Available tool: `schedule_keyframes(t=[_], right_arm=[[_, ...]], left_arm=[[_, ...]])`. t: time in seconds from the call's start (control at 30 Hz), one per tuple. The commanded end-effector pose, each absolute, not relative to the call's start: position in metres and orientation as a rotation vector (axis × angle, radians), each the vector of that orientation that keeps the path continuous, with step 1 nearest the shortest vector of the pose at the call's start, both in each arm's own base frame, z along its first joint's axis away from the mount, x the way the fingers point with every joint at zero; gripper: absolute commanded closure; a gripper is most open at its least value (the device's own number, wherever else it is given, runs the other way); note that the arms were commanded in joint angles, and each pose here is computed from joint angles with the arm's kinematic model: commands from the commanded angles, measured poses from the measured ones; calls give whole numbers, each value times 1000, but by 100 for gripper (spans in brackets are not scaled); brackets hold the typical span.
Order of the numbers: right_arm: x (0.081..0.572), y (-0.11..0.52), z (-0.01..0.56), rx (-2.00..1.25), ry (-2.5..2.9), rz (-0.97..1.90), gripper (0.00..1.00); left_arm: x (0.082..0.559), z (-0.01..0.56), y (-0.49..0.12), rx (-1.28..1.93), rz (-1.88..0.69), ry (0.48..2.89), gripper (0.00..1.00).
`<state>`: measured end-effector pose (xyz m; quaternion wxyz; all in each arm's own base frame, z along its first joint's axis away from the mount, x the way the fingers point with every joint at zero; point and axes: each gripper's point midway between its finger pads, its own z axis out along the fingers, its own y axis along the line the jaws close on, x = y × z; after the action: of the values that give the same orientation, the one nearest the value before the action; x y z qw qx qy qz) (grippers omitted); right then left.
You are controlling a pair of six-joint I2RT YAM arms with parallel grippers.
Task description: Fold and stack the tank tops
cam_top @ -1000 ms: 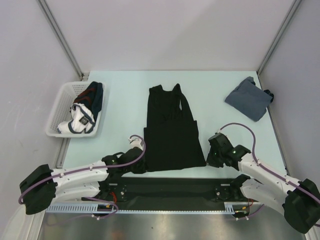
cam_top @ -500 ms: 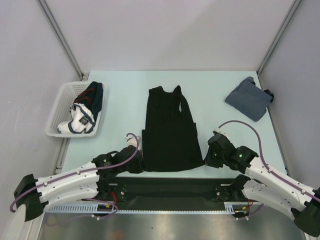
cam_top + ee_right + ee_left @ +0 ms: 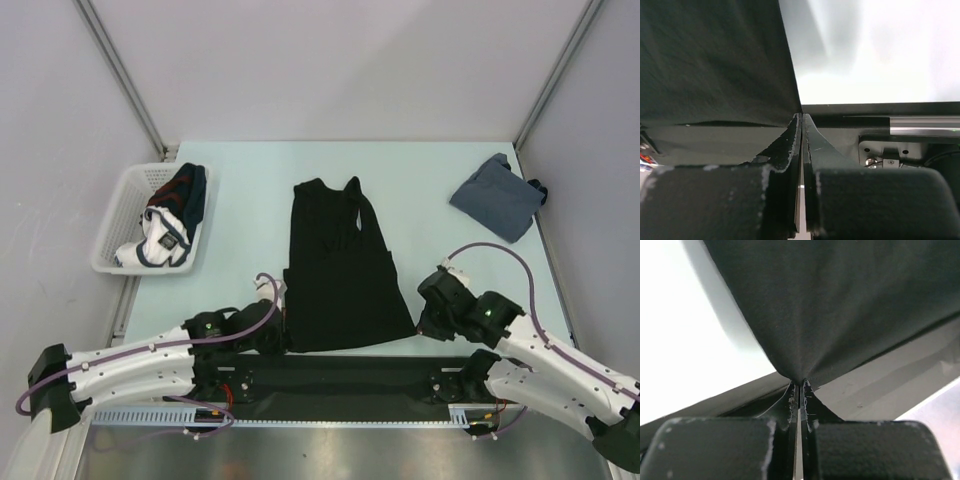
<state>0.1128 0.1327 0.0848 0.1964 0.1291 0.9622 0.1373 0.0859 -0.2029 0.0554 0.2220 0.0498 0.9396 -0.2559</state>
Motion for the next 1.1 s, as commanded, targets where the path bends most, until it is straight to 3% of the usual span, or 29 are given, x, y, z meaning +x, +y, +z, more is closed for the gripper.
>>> schedule_keyframes(t=[0.0, 0.4, 0.67, 1.07], right_arm=[[131, 128, 117, 409, 2581, 369, 100], [245, 161, 199, 289, 2398, 377, 100], [342, 182, 248, 292, 2319, 476, 100], [444, 189, 241, 316, 2352, 571, 100]], left_arm=[[103, 87, -199, 77, -664, 2533, 100], [197, 174, -203, 48, -674, 2349, 100], [266, 188, -202, 2, -735, 2345, 100], [373, 199, -185, -106, -727, 2343, 99]])
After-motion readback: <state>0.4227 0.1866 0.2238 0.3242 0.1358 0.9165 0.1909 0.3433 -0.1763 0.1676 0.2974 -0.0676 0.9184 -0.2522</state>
